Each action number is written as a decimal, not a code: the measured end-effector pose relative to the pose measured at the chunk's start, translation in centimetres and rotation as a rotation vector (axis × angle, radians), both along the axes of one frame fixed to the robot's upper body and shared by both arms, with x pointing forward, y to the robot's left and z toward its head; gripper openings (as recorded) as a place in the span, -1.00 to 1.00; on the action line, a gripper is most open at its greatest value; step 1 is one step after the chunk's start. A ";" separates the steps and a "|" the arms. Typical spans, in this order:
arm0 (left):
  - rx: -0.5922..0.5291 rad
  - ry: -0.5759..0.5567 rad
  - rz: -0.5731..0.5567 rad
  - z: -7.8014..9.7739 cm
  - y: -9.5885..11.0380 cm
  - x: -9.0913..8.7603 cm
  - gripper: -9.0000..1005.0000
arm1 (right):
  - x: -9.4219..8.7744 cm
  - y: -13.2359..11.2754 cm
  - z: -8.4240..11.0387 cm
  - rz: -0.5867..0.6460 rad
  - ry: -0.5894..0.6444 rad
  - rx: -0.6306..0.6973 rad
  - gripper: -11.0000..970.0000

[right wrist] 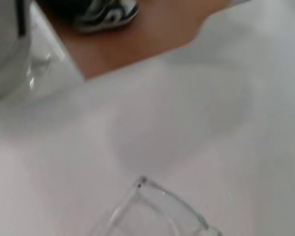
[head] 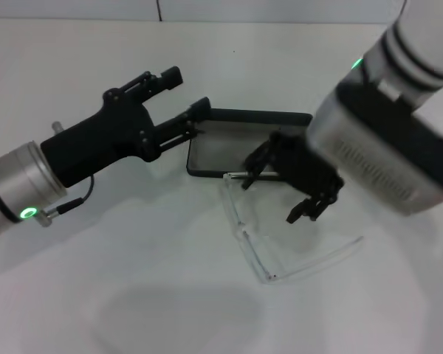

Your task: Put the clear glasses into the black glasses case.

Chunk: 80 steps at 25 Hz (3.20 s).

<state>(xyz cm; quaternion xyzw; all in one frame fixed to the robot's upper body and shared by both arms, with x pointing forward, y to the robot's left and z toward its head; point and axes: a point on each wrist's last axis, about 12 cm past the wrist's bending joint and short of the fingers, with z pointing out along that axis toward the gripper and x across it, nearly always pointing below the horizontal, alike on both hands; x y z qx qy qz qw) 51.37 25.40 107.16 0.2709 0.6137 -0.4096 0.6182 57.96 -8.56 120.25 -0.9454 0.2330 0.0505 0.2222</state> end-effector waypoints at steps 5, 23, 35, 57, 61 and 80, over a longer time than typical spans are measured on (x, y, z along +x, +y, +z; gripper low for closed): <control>-0.007 0.009 0.035 -0.3 0.7 -0.4 0.50 | -0.9 2.2 -2.3 0.139 -0.099 -0.055 0.55; -0.032 0.005 0.175 -0.2 3.3 -0.1 0.50 | -2.2 5.6 -4.8 0.340 -0.201 -0.122 0.55; -0.016 -0.018 0.172 0.0 3.2 0.2 0.50 | -1.8 5.7 -5.8 0.339 -0.195 -0.148 0.34; -0.062 0.002 0.121 0.7 2.0 1.1 0.48 | 0.7 -7.8 0.4 -0.259 0.141 0.361 -0.73; -0.094 -0.028 0.062 1.5 1.3 1.1 0.48 | -0.8 -14.5 0.4 -0.479 0.292 0.687 -0.74; 0.002 -0.130 -0.289 6.2 -7.7 6.6 0.48 | 2.9 -16.7 -4.8 -1.196 1.119 0.595 -0.74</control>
